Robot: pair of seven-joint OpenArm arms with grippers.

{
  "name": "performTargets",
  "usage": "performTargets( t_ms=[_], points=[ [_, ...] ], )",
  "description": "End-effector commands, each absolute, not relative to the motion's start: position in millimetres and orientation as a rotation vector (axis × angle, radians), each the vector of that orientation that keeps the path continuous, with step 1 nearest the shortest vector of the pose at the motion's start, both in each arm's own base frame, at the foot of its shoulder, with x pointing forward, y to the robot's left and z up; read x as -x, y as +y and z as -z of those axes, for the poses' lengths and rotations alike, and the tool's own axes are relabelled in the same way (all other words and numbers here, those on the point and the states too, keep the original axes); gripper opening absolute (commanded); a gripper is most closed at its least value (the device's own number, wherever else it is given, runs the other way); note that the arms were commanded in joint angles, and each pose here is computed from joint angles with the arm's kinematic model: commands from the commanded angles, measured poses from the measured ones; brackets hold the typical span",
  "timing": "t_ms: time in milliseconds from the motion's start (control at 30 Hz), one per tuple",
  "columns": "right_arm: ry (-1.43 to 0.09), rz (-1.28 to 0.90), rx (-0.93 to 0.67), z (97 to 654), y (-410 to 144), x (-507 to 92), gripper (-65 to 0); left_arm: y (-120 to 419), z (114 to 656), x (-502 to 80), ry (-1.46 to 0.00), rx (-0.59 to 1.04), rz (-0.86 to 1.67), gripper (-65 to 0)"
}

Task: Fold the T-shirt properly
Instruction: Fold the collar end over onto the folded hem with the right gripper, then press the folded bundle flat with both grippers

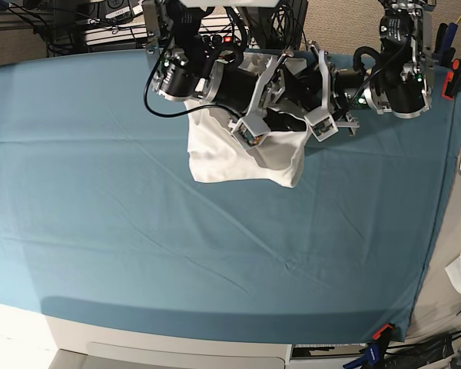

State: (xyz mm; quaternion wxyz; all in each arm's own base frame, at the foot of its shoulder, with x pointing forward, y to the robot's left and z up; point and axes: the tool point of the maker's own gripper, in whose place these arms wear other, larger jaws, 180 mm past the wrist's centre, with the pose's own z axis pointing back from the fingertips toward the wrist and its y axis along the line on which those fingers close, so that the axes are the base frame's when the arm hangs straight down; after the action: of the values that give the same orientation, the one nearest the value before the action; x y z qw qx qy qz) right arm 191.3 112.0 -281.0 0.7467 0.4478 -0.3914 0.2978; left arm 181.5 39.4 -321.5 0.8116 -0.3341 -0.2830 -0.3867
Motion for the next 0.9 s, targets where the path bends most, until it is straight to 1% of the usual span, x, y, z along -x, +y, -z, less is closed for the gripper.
performTargets(
  t_ms=[0, 67, 133, 233, 333, 467, 667, 733, 867],
  points=[
    [-0.830, -0.705, -0.971, 283, 116, -183, -38.8, 30, 298, -191, -0.705, 0.781, 0.815, -45.7],
    [-0.809, -0.717, -0.919, 290, 112, -184, -38.8, 35, 299, -192, -0.700, 0.767, 0.819, -45.6],
    [-0.791, -0.680, -0.843, 298, 104, -192, -38.8, 40, 300, -193, -0.698, 0.752, 0.820, -45.7],
    [-0.789, -0.651, -0.731, 304, 91, -202, -38.8, 46, 300, -195, -0.699, 0.735, 0.816, -45.7],
    [-0.799, -0.645, -0.658, 302, 82, -207, -38.8, 47, 300, -196, -0.702, 0.732, 0.813, -45.7],
    [-0.814, -0.683, -0.544, 297, 76, -209, -38.8, 47, 300, -196, -0.701, 0.732, 0.814, -45.7],
    [-0.830, -0.749, -0.413, 297, 72, -210, -38.8, 48, 301, -194, -0.695, 0.728, 0.815, -45.7],
    [-0.865, -0.757, -0.410, 287, 73, -211, -38.8, 51, 302, -194, -0.688, 0.721, 0.820, -45.7],
    [-1.014, -0.762, -0.475, 245, 80, -213, -38.8, 54, 303, -194, -0.682, 0.712, 0.825, -45.7]
  ],
)
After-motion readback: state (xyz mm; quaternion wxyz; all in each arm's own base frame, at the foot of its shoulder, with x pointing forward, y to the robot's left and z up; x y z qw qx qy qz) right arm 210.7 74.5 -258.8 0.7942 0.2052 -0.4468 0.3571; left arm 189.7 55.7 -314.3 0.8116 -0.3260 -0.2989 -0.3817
